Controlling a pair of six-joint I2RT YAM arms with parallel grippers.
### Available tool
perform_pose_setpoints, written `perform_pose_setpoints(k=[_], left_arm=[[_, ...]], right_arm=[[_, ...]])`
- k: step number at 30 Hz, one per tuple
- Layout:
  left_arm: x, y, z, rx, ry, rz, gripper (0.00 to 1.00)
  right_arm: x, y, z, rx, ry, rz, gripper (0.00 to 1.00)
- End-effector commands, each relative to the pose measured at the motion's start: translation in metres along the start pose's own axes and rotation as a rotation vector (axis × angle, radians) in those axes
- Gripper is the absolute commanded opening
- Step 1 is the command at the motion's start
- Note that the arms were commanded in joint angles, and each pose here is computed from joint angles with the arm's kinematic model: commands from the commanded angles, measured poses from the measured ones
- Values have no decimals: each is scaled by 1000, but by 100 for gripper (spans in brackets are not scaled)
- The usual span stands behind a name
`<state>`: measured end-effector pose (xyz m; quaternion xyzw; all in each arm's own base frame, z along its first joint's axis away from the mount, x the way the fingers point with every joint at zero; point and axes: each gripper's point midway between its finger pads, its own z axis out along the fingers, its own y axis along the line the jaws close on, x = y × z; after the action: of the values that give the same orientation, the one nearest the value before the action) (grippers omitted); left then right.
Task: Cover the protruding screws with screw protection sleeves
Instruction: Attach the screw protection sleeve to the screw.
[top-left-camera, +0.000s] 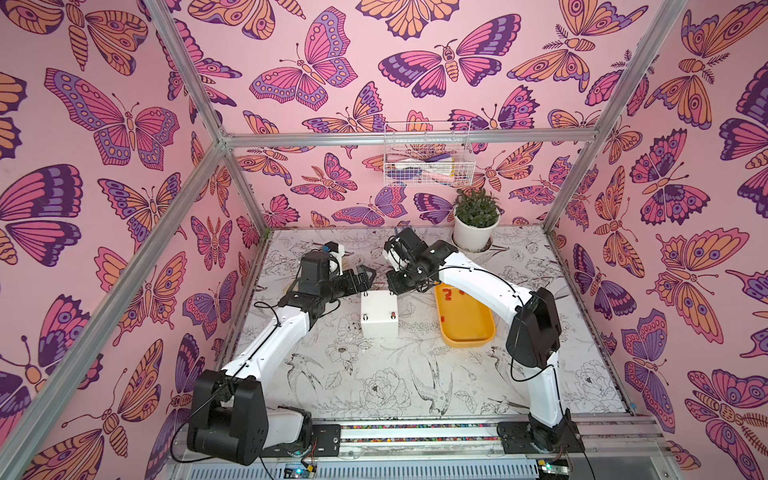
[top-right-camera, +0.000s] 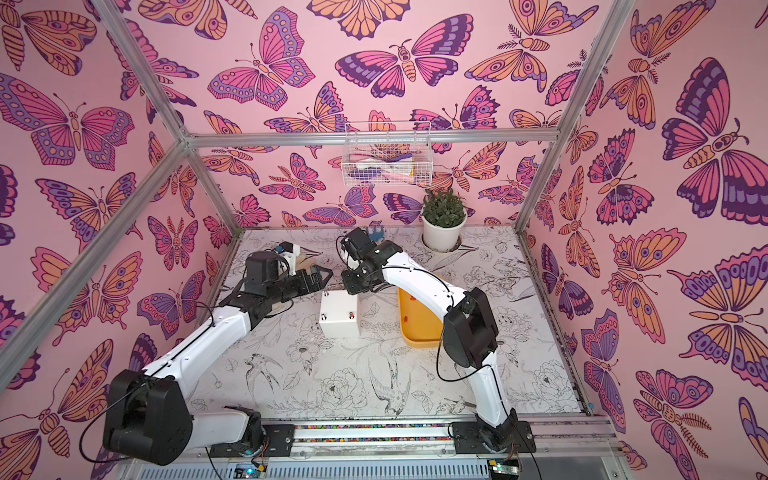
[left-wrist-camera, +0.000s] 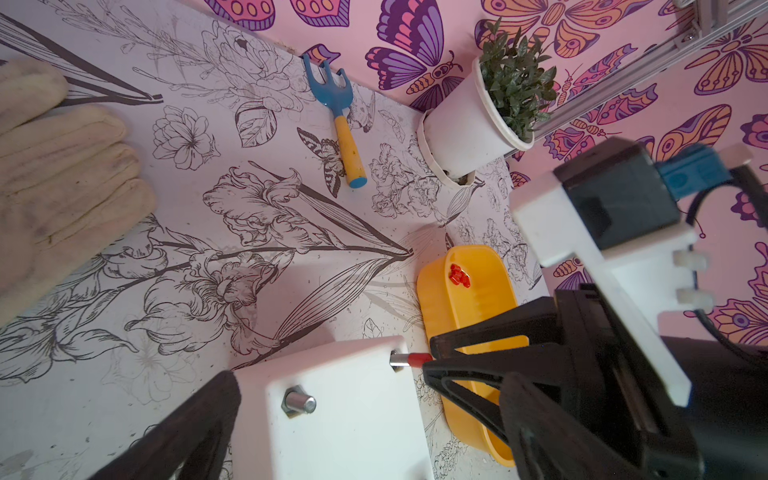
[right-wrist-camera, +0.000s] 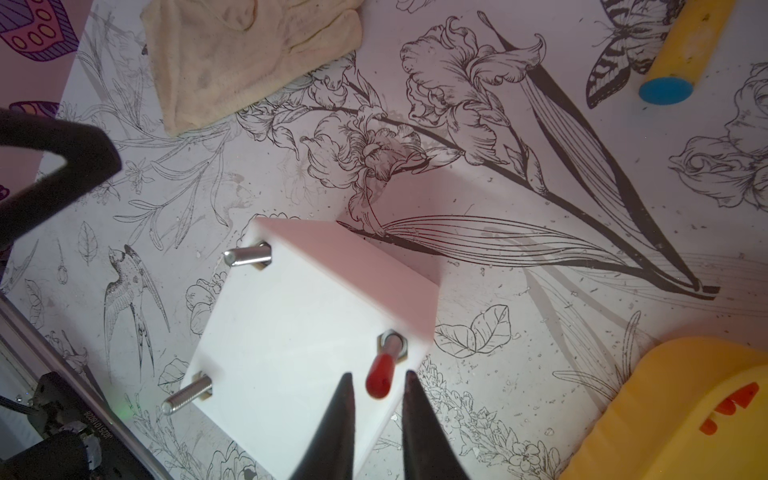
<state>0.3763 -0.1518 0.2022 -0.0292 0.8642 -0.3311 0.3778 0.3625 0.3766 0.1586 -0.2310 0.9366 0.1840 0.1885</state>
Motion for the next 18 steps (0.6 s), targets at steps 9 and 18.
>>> perform_pose_setpoints(k=[9,18], left_arm=[[3,1,-2,14,-1,-5,100],[3,1,-2,13,-1,-6,100]], right_arm=[[-9,10,-28,4,-47,-31,20],[-8,11,-27,0,-43,-31,14]])
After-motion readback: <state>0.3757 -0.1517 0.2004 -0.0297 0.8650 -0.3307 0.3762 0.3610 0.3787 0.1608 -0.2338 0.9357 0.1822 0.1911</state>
